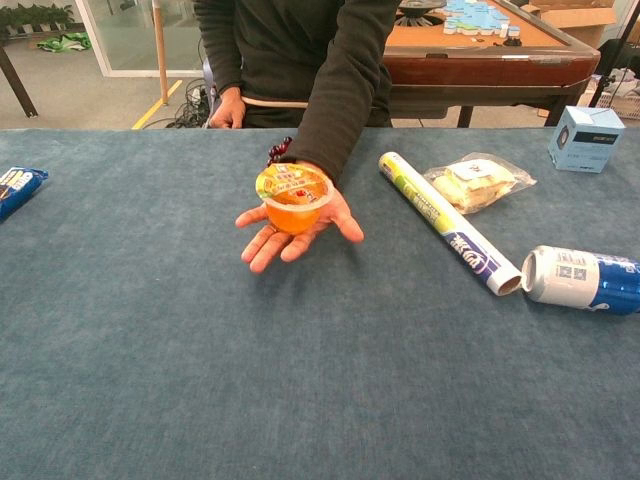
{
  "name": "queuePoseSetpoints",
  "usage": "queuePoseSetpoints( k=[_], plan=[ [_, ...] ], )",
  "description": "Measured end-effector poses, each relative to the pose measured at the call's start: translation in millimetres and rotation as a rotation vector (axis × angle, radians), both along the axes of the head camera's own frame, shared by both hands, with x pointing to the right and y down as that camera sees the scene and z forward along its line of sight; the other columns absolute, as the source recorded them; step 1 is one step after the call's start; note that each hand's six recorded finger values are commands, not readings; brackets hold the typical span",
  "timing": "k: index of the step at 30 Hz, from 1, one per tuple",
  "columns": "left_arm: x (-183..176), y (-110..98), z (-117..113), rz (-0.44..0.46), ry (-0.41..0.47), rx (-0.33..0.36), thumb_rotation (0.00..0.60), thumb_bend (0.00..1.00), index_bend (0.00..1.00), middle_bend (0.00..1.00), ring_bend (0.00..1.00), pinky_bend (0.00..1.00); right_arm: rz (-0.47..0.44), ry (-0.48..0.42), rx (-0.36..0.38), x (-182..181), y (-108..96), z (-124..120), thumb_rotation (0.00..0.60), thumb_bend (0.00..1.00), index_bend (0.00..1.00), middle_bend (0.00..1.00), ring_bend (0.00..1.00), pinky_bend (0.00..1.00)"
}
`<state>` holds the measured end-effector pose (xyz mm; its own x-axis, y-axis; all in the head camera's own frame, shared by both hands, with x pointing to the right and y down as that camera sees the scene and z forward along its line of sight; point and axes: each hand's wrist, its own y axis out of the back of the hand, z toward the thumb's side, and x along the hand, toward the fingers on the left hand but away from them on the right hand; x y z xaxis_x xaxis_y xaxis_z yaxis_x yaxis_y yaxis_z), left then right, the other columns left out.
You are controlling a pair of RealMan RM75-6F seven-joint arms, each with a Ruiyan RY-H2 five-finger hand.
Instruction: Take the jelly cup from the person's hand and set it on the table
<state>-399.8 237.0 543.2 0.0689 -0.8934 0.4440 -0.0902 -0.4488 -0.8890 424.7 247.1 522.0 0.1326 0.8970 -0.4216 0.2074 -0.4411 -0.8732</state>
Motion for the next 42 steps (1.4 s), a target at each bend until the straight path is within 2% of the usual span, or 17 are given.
queuePoseSetpoints(
  k=[10, 19, 28, 35, 42],
  plan=[
    [0.8, -0.4, -3.3, 0.006, 0.002, 0.004, 0.600, 0.14, 0.00, 0.00, 0.00, 0.06, -0.001, -0.001, 0.012, 0.8, -1.0, -2.1, 0.600, 0.06, 0.02, 0.04, 0.00, 0.06],
    [7.1, -16.1, -2.6, 0.045, 0.049, 0.007, 0.600, 0.14, 0.00, 0.00, 0.00, 0.06, 0.005, 0.020, 0.052, 4.4, -6.5, -14.1, 0.600, 0.06, 0.02, 0.04, 0.00, 0.06],
    [38.4, -55.9, 6.3, 0.206, 0.170, -0.052, 0.600, 0.14, 0.00, 0.00, 0.00, 0.06, -0.009, 0.044, 0.094, 1.9, -16.0, -28.6, 0.600, 0.06, 0.02, 0.04, 0.00, 0.06],
    [83.3, -100.8, 16.8, 0.359, 0.277, -0.110, 0.600, 0.14, 0.00, 0.00, 0.00, 0.06, -0.020, 0.068, 0.105, -2.8, -20.3, -37.7, 0.600, 0.06, 0.02, 0.04, 0.00, 0.06],
    [130.8, -139.6, 32.9, 0.475, 0.306, -0.165, 0.600, 0.14, 0.00, 0.00, 0.00, 0.06, -0.013, 0.080, 0.087, -1.8, -17.6, -36.3, 0.600, 0.06, 0.02, 0.04, 0.00, 0.06]
  ],
)
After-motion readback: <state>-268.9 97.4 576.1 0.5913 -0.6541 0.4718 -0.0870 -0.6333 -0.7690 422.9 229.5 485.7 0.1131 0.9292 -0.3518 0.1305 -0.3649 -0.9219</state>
